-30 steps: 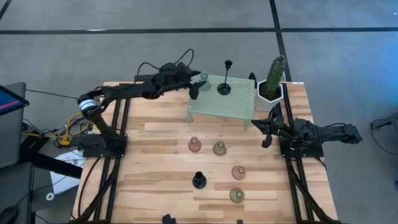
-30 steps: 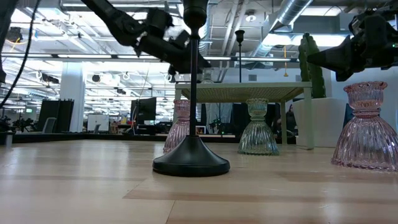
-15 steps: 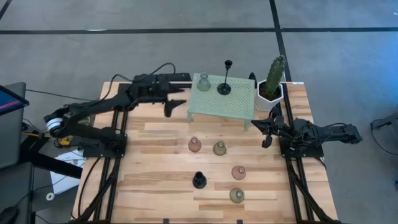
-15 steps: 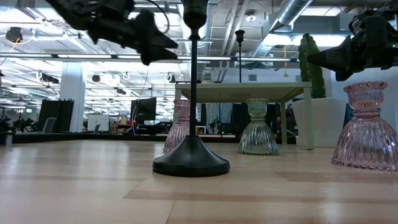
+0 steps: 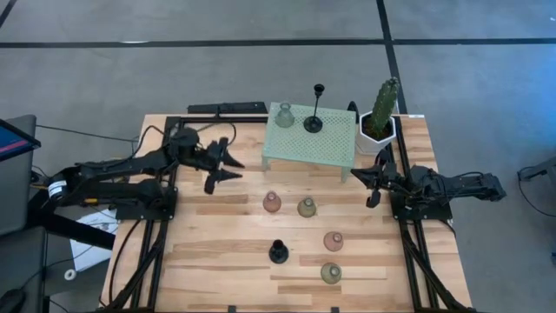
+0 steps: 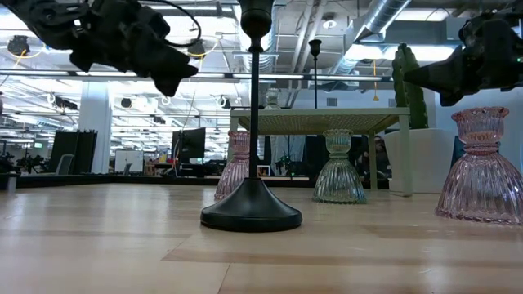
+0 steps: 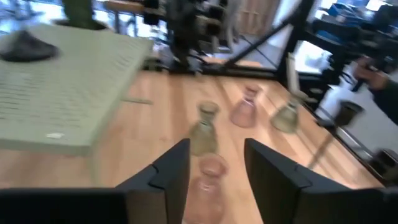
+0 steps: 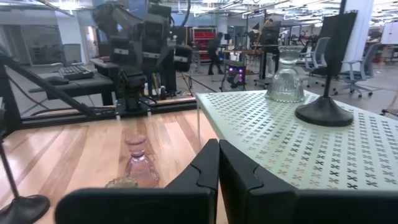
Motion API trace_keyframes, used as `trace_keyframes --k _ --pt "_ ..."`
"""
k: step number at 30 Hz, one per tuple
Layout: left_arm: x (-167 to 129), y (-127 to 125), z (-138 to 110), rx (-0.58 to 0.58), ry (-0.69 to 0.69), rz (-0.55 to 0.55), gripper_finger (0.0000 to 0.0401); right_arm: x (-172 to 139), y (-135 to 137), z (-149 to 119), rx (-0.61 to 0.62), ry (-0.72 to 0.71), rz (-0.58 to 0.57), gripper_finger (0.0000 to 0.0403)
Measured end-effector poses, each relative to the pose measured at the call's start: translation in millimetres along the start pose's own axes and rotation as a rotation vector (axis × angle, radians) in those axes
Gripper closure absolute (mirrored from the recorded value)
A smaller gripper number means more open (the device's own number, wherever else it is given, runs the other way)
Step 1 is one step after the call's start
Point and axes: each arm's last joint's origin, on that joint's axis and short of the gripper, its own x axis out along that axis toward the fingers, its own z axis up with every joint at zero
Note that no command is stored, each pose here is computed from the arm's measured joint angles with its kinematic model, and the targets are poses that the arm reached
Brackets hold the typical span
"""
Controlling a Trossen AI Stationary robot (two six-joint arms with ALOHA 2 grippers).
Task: Pick & Place candle stick holders
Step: Put the bottom pink glass candle holder on the shelf
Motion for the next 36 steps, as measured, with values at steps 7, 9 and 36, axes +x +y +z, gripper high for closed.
trace_keyframes --k 7,9,36 --pt "19.5 -25.3 -9.1 0.038 0.027 -0.178 0.0288 0.0 0.0 0.1 0.001 -0.001 0.001 0.0403" --pt "22.2 -32.2 -7.7 0.114 0.008 -0.219 0.0295 0.0 0.0 0.0 0.001 -0.001 0.001 0.0403" --pt "22.4 -37.4 -3.3 0.22 -0.03 -0.222 0.0319 -1.5 8.2 -0.7 0.124 0.015 0.195 0.0403"
